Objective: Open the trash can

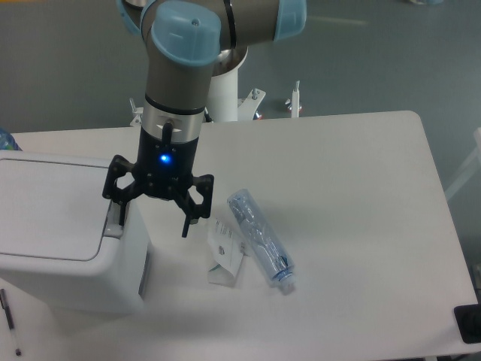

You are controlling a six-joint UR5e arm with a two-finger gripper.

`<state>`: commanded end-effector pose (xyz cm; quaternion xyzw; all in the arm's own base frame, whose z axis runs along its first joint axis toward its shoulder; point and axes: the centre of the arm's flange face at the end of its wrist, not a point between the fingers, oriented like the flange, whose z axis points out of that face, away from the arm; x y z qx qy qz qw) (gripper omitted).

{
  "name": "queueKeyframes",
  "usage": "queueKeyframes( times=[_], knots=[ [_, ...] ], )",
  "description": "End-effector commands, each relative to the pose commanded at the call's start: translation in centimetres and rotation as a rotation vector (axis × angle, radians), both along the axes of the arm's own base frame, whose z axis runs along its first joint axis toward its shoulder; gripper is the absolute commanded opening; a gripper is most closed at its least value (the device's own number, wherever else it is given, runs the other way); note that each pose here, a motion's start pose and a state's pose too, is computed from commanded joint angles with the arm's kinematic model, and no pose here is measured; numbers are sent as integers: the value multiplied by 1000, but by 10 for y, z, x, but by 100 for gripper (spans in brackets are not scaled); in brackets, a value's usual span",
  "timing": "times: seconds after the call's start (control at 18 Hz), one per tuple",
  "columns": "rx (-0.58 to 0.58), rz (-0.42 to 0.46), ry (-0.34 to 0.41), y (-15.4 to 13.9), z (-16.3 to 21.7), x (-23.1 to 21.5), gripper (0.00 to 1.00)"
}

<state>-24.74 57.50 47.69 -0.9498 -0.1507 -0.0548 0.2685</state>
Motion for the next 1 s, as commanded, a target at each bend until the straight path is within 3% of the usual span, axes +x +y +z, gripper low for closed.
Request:
queueKeyframes(
  times=[0.67,1.0],
  knots=[
    [4,-7,9,1,3,-3,100],
    [64,80,64,-21,13,-58,100]
  ],
)
